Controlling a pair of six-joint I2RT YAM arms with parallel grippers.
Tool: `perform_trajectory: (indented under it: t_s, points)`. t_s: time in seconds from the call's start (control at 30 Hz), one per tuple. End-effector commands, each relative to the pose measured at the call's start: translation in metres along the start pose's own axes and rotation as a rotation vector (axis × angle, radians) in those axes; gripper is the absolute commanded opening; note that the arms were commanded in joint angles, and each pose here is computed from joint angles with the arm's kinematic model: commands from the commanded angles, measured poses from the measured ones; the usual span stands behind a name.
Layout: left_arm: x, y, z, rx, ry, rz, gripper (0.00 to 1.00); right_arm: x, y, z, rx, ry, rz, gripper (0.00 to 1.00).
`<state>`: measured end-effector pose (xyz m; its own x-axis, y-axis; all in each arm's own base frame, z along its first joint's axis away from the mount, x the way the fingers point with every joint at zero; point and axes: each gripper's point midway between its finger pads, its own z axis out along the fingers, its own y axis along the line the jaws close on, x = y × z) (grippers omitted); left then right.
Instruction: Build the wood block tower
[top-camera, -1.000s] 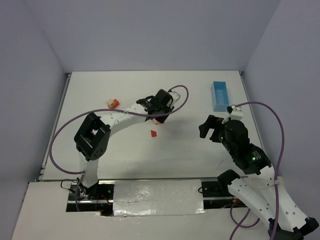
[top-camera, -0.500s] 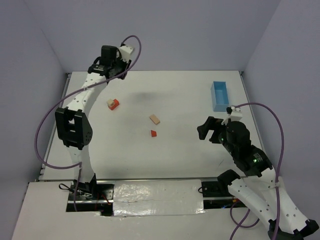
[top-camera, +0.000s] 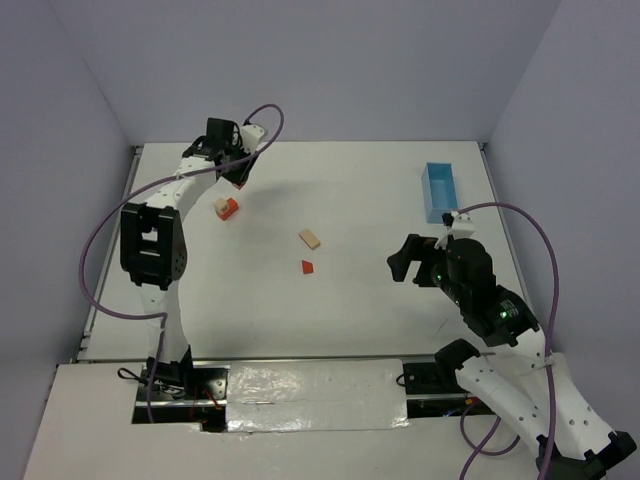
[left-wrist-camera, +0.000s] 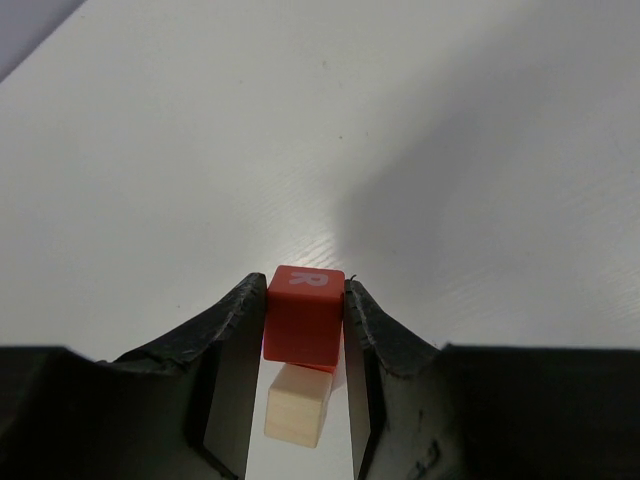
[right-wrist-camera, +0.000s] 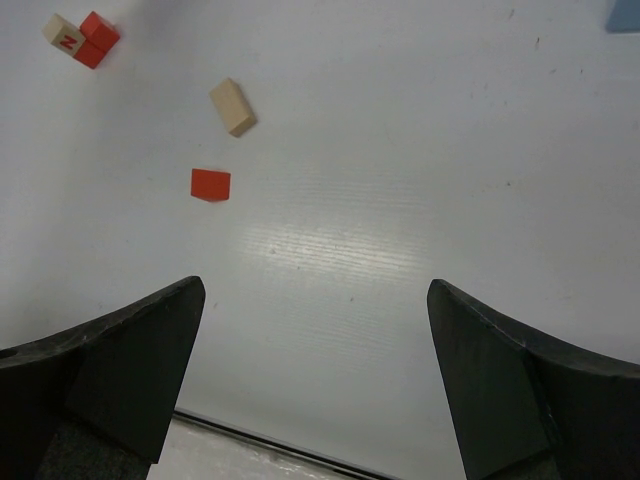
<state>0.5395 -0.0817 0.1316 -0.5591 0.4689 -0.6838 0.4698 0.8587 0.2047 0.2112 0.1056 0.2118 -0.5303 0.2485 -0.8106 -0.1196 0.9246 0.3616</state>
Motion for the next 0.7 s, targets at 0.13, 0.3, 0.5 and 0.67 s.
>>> perform_trajectory:
  t_s: [0.13, 0.3, 0.5, 0.67]
  points:
    - [0.001, 0.002, -0.014, -0.014, -0.059, 0.119, 0.00, -0.004, 0.007, 0.003, -0.033, -0.018, -0.011, 1.00]
    - [0.003, 0.000, -0.014, 0.020, -0.062, 0.123, 0.00, -0.002, 0.007, 0.004, -0.035, -0.006, -0.014, 1.00]
    - [-0.001, 0.012, -0.016, -0.018, -0.073, 0.108, 0.00, 0.000, 0.008, 0.006, -0.037, 0.005, -0.017, 1.00]
    - [0.003, 0.010, -0.012, 0.007, -0.052, 0.110, 0.00, 0.000, 0.007, 0.007, -0.032, 0.004, -0.017, 1.00]
